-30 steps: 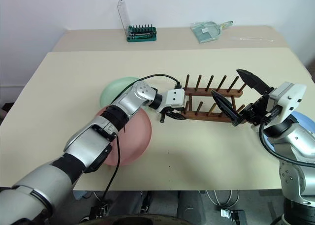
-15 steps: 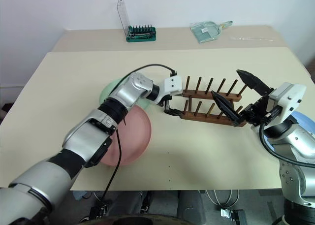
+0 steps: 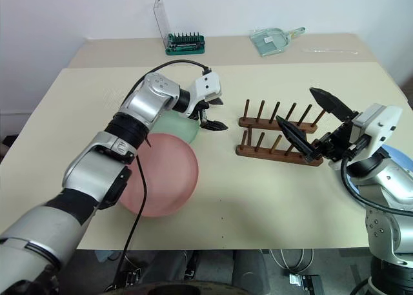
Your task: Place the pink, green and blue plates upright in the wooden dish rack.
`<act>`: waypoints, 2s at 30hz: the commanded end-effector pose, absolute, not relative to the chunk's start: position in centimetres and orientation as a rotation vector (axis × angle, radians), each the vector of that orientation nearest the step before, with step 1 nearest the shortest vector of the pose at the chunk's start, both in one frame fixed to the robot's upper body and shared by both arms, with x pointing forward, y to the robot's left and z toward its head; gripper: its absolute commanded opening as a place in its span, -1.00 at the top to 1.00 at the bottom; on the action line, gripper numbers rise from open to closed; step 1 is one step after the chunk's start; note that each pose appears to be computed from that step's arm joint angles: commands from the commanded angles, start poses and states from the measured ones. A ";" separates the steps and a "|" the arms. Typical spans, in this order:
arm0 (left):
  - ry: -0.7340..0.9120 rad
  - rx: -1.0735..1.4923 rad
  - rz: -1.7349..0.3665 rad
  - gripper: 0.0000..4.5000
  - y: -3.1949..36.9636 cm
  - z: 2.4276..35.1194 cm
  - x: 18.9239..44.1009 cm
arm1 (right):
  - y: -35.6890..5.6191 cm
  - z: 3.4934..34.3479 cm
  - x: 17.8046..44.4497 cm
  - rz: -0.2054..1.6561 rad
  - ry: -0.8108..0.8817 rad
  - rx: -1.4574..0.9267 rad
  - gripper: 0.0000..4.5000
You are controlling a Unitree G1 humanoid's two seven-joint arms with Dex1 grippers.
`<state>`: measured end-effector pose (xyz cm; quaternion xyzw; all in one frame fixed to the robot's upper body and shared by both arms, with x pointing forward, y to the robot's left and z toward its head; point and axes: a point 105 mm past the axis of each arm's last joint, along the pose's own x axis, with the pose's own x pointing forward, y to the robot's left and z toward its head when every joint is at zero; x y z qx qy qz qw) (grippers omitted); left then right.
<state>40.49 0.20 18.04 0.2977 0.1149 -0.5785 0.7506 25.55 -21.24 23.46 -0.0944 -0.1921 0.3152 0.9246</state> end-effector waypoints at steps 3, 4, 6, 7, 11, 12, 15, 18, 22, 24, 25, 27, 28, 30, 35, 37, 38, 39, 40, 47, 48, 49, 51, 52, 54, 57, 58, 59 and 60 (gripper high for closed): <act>0.131 0.674 -1.254 0.08 0.2 21.1 40.7 | -21.7 24.0 25.2 0.654 -0.398 -0.192 -0.61; 0.092 0.600 -1.268 0.31 -0.2 22.2 40.5 | -21.7 24.0 25.0 0.664 -0.390 -0.189 -0.39; 0.052 0.495 -1.296 0.80 -0.6 23.5 40.2 | -21.7 23.8 24.7 0.681 -0.376 -0.186 0.07; 0.022 0.473 -1.331 1.00 -0.8 24.0 39.7 | -21.6 23.6 24.4 0.692 -0.365 -0.193 0.31; 0.067 0.421 -1.563 1.00 -0.4 23.9 36.3 | -21.8 22.2 23.5 0.739 -0.276 -0.239 0.98; 0.070 0.407 -1.626 1.00 -0.3 24.0 35.4 | -22.0 21.8 23.3 0.745 -0.244 -0.263 0.98; 0.167 0.332 -1.826 1.00 -0.2 23.9 31.9 | -23.2 19.2 23.2 0.741 -0.090 -0.389 0.98; 0.188 0.367 -1.873 1.00 -1.0 23.2 30.5 | -24.3 16.7 23.1 0.749 0.035 -0.494 0.98; 0.292 0.574 -1.875 1.00 -1.7 19.3 29.4 | -24.1 16.1 23.5 0.759 0.058 -0.520 0.98; 0.280 0.678 -1.828 1.00 -3.1 17.4 29.4 | -24.4 14.9 23.9 0.755 0.109 -0.573 0.98; 0.270 0.729 -1.812 1.00 -3.8 16.5 29.3 | -24.6 14.0 23.9 0.754 0.149 -0.613 0.98; 0.244 0.819 -1.791 1.00 -4.6 15.3 29.1 | -25.0 12.9 24.0 0.752 0.187 -0.658 0.98; 0.224 0.861 -1.770 1.00 -4.9 14.9 29.3 | -25.0 12.8 24.2 0.746 0.185 -0.657 0.98; 0.219 0.888 -1.706 1.00 -5.6 14.2 30.2 | -25.2 13.0 24.8 0.712 0.170 -0.646 0.98; 0.228 0.884 -1.615 1.00 -6.6 13.0 31.5 | -25.8 11.9 25.4 0.694 0.209 -0.696 0.98; 0.229 0.881 -1.578 1.00 -7.1 12.7 32.0 | -26.1 11.7 26.2 0.650 0.201 -0.716 0.98; 0.227 0.882 -1.554 1.00 -7.3 12.5 32.4 | -26.2 11.6 26.6 0.634 0.196 -0.718 0.98; 0.217 0.896 -1.540 1.00 -7.4 12.4 32.7 | -26.1 11.5 26.8 0.631 0.195 -0.724 0.98; 0.216 0.904 -1.530 1.00 -7.5 12.2 32.9 | -26.1 11.4 26.9 0.634 0.198 -0.731 0.98; 0.207 0.909 -1.490 1.00 -7.9 12.3 33.8 | -27.3 10.4 28.3 0.587 0.221 -0.815 0.98; 0.204 0.915 -1.480 1.00 -7.9 12.3 34.0 | -27.5 10.4 28.6 0.576 0.211 -0.845 0.98; 0.202 0.918 -1.473 1.00 -7.9 12.3 34.2 | -27.5 10.4 28.8 0.570 0.202 -0.869 0.98; 0.200 0.929 -1.439 1.00 -7.8 12.4 34.9 | -27.6 10.6 29.7 0.534 0.168 -0.864 0.98; 0.203 0.933 -1.436 1.00 -7.8 12.4 35.0 | -27.6 10.7 30.0 0.525 0.158 -0.870 0.98; 0.210 0.926 -1.420 1.00 -7.7 12.5 35.3 | -27.5 10.6 30.3 0.513 0.145 -0.878 0.98; 0.211 0.923 -1.399 1.00 -7.7 12.5 35.8 | -27.1 10.7 30.8 0.505 0.121 -0.883 0.98; 0.211 0.922 -1.398 1.00 -7.6 12.5 35.9 | -27.1 10.7 31.0 0.498 0.118 -0.899 0.98; 0.210 0.921 -1.398 1.00 -7.6 12.5 35.9 | -27.2 10.7 31.2 0.494 0.116 -0.906 0.98; 0.210 0.920 -1.396 1.00 -7.6 12.6 36.0 | -27.2 10.8 31.4 0.486 0.109 -0.907 0.98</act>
